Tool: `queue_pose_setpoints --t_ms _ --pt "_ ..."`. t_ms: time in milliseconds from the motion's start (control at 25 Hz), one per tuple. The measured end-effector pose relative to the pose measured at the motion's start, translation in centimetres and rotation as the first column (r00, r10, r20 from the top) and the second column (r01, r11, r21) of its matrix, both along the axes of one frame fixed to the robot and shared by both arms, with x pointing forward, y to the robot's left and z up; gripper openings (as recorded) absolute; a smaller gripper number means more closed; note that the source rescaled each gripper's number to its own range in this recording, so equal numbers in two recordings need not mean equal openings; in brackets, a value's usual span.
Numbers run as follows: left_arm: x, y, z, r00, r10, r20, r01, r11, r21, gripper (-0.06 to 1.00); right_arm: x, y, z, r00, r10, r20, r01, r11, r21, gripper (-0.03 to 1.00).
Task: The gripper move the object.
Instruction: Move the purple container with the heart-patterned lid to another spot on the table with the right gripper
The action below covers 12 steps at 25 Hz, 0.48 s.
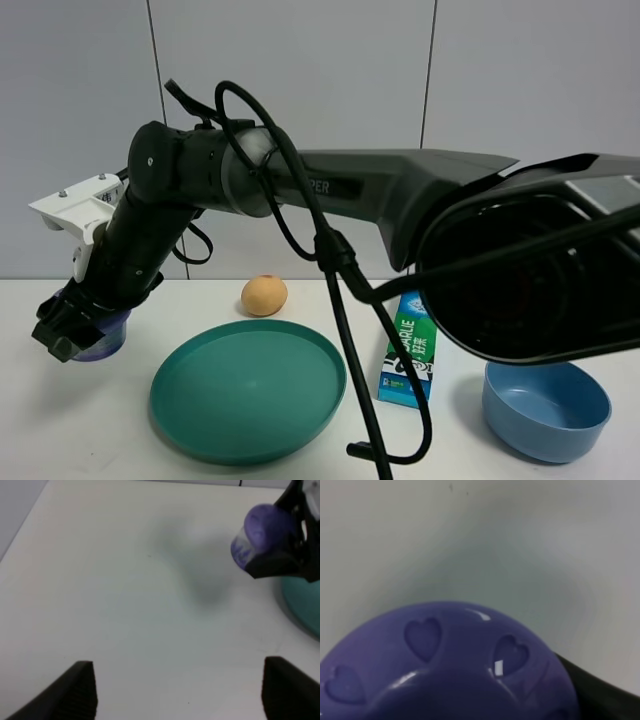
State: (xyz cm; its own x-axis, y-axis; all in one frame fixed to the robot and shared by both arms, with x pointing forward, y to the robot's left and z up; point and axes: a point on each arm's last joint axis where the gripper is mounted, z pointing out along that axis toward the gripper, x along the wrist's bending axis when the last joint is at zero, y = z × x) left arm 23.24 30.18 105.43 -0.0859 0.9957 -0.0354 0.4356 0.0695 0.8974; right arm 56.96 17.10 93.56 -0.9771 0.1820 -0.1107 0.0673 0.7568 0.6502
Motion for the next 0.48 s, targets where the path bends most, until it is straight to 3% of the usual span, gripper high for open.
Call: queue_pose_setpoints --t_ms 480 --pt "0.0 0.0 0.0 1.000 0.000 0.000 0.000 1.000 0.000 1.00 0.5 0.5 -3.7 1.000 -0.024 0.004 0.024 1.000 0.005 0.00"
